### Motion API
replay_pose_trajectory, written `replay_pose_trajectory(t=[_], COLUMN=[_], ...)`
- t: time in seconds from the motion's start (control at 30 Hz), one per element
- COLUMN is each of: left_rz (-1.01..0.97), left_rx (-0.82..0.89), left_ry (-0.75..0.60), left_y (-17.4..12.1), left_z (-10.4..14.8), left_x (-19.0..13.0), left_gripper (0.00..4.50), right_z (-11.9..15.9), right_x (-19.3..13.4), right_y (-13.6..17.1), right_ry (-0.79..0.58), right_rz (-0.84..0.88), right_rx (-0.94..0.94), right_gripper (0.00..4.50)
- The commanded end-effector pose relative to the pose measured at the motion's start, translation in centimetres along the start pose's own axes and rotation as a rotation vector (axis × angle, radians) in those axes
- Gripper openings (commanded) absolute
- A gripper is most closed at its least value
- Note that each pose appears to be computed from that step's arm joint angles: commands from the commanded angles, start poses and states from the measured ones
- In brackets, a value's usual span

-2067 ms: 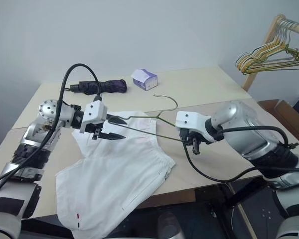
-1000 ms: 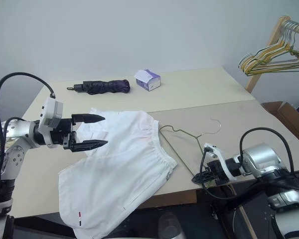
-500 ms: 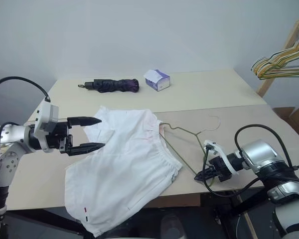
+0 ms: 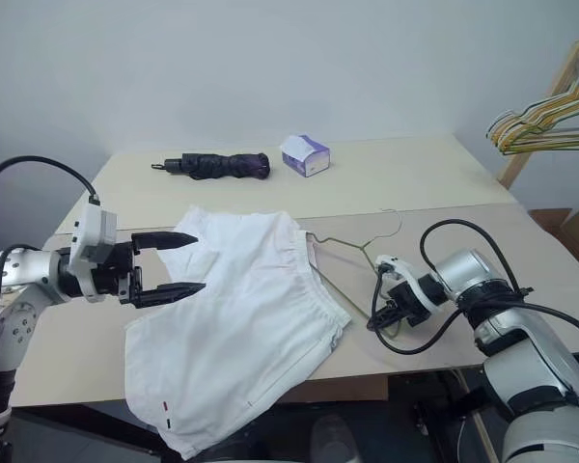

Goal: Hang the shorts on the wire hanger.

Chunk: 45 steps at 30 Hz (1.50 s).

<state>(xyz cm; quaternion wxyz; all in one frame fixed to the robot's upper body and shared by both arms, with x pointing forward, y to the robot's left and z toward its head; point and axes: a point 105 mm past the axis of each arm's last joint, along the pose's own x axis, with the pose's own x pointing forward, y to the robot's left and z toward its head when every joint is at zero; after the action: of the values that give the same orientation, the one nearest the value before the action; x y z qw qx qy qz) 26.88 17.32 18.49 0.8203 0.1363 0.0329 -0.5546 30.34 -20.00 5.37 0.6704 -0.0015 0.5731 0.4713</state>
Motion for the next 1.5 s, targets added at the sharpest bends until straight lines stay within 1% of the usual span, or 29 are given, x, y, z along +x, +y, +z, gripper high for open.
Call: replay_pose_trajectory(t=[0.03, 0.17, 0.33, 0.4, 0.47, 0.63, 0.77, 0.9, 1.07, 1.13, 1.23, 1.33, 1.4, 1.5], left_rz=[0.026, 0.025, 0.027, 0.028, 0.031, 0.038, 0.038, 0.037, 0.035, 0.031, 0.024, 0.028, 0.04, 0.11], left_rx=[0.061, 0.06, 0.059, 0.065, 0.071, 0.074, 0.073, 0.075, 0.079, 0.082, 0.092, 0.118, 0.148, 0.22], left_ry=[-0.028, -0.028, -0.03, -0.032, -0.027, -0.025, -0.028, -0.031, -0.033, -0.034, -0.035, -0.029, -0.019, -0.007], left_y=[0.0, -0.2, -0.2, -0.1, -0.1, -0.2, -0.2, -0.2, 0.0, 0.2, 0.7, 1.5, 2.3, 4.6], left_z=[1.4, 1.2, 1.1, 1.2, 1.2, 1.3, 1.3, 1.4, 1.4, 1.4, 1.5, 1.7, 1.9, 2.6], left_x=[-0.5, -0.4, -0.3, -0.2, -0.1, -0.4, -0.3, -0.1, -0.1, 0.1, 0.3, 0.4, 0.4, 0.2], left_gripper=[4.46, 4.46, 4.46, 4.46, 4.46, 4.46, 4.46, 4.46, 4.46, 4.46, 4.46, 4.46, 4.46, 4.46], right_z=[-0.2, -0.8, -0.5, 1.8, 3.0, 3.1, 4.0, 4.4, 5.2, 5.9, 7.2, 8.6, 9.4, 10.3], right_x=[-1.0, -1.3, -1.3, -1.4, -1.3, -1.0, -1.1, -1.3, -2.5, -3.3, -4.6, -6.4, -7.5, -8.7], right_y=[0.6, 0.6, -0.1, -0.5, -0.5, -0.7, -0.6, -0.7, -0.8, -0.8, -0.6, -0.2, 0.9, 3.3], right_ry=[0.049, 0.104, 0.111, 0.047, 0.026, 0.059, 0.023, -0.002, -0.073, -0.092, -0.11, -0.098, -0.096, -0.11], right_rz=[0.037, 0.036, 0.021, -0.015, -0.02, -0.024, -0.022, -0.037, -0.06, -0.106, -0.229, -0.453, -0.562, -0.654], right_rx=[-0.062, -0.095, -0.084, -0.064, -0.057, -0.069, -0.064, -0.057, -0.075, -0.137, -0.251, -0.417, -0.52, -0.64], right_gripper=[0.0, 0.0, 0.0, 0.0, 0.0, 0.0, 0.0, 0.0, 0.0, 0.0, 0.0, 0.0, 0.0, 0.0])
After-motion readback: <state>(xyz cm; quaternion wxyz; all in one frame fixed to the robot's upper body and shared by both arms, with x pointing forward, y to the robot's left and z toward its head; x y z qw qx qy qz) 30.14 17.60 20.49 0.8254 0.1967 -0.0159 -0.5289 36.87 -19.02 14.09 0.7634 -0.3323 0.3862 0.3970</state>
